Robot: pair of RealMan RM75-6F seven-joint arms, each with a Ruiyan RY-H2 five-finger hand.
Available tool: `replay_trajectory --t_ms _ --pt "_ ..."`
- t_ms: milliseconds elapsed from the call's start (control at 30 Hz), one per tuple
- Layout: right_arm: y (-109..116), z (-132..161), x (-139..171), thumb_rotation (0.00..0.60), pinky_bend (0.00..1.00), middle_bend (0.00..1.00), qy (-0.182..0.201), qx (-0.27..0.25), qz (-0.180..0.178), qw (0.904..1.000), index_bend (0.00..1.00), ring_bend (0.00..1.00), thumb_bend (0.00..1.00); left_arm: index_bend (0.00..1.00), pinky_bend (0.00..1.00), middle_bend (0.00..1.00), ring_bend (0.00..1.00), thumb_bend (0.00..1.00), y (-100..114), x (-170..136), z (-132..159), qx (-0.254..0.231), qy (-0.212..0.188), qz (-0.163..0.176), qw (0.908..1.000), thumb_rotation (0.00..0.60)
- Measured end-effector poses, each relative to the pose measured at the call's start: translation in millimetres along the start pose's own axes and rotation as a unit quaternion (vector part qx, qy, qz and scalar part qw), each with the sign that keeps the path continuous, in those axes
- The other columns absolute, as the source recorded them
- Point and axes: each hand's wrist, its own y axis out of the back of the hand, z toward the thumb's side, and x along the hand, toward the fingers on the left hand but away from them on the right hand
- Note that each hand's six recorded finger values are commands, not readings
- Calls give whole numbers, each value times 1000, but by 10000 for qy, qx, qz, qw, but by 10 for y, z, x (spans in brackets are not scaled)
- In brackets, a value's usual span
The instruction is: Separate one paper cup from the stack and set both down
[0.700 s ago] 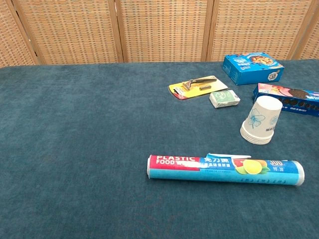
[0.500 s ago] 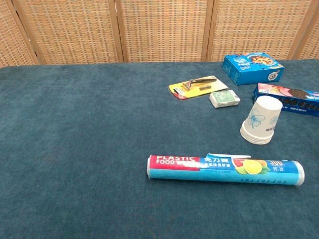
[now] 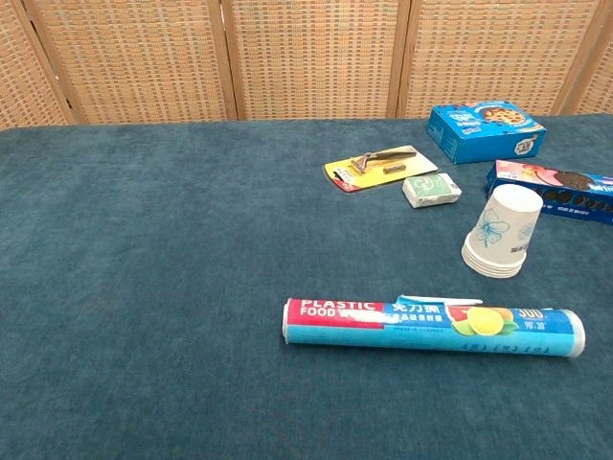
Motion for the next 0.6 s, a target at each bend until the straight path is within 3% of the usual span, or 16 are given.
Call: replay_trajectory --t_ms 333,600 --pt "68 88 -129 600 2 0 131 12 -110 9999 4 0 121 0 0 0 0 150 1 10 -33 -35 44 -3 10000 600" --pt "282 374 -687 600 175 26 467 67 -206 9987 164 0 121 0 0 0 0 151 -9 33 -63 -67 93 -24 9999 600"
